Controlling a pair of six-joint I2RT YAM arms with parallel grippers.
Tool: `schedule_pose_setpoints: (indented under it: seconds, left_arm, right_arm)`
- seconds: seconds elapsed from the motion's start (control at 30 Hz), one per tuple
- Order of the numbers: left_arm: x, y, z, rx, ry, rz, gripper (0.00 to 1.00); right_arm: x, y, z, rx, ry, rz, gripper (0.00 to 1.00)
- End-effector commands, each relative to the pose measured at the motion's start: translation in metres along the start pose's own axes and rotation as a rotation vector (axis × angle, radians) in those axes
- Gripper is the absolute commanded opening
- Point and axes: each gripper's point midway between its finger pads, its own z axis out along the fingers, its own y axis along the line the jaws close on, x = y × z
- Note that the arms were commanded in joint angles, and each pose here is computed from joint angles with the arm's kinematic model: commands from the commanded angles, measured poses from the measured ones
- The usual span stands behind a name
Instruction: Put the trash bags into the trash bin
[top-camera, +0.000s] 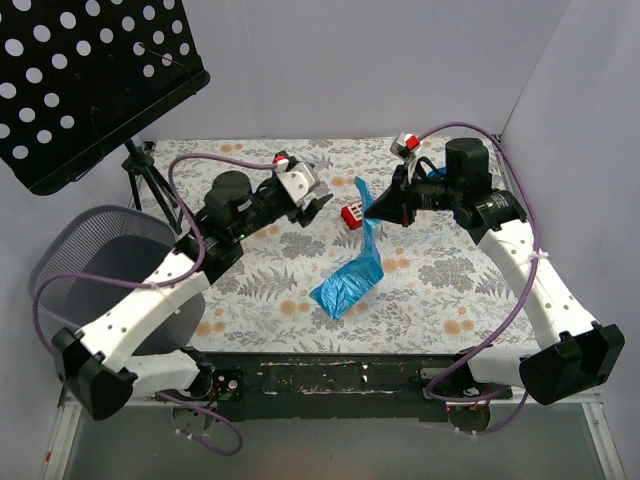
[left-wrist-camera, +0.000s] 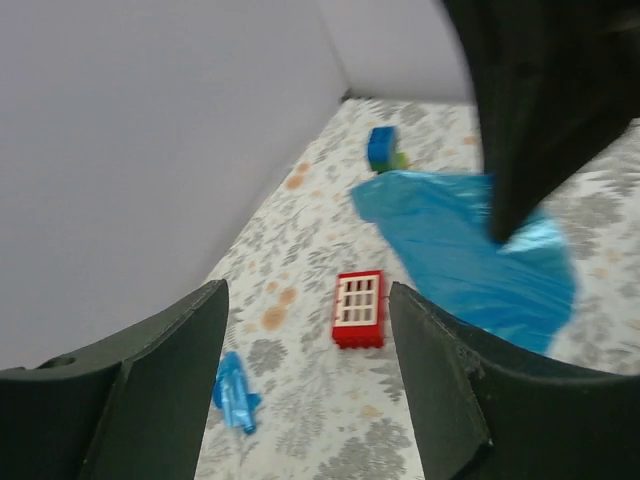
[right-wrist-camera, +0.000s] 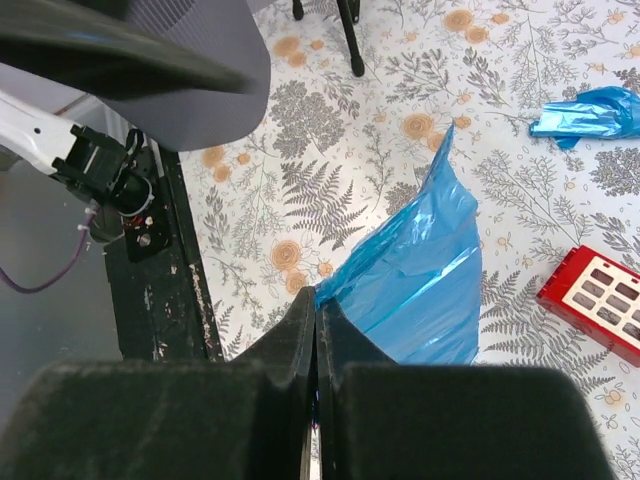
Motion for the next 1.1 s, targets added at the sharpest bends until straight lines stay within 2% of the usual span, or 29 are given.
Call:
schedule_pose_setpoints:
  seconds: [0.0,0.03,0.13,0.2,0.37,0.5,0.8,1.07]
  left_arm:
    - [-0.011,-0.063,-0.035,0.271,0.072,-0.350,0.56]
    - [-0.010,-0.065,-0.034,0.263,0.089,-0.418,0.52]
    - [-0.005,-0.066,-0.024,0.305,0.087,-0.463,0.42]
    - [-0.009,-0.064,-0.015,0.335,0.059,-0.487,0.42]
    - [-0.014,-0.065,0.004,0.364,0.023,-0.581,0.58]
    - [-0.018,-0.069,0.010,0.415,0.020,-0.650,0.57]
    - [-0.029,-0.074,0.021,0.493,-0.003,-0.703,0.56]
    - [-0.024,-0.075,0.039,0.507,0.013,-0.776,0.63]
  right_arm:
    - [-0.012,0.009,-0.007,-0.063,-0.056,-0.006,0.01]
    - [-0.011,0.009,-0.006,-0.066,-0.053,-0.008,0.01]
    - [-0.009,0.007,-0.005,-0.072,-0.042,-0.014,0.01]
    - [-0.008,0.005,-0.005,-0.064,-0.037,-0.027,0.01]
    - [-0.009,0.004,-0.006,-0.058,-0.030,-0.070,0.01]
    - [-0.006,0.000,-0.008,-0.030,-0.016,-0.087,0.01]
    - [0.001,-0.011,-0.010,0.055,0.007,-0.134,0.01]
    - [0.001,-0.007,-0.009,0.050,0.013,-0.184,0.01]
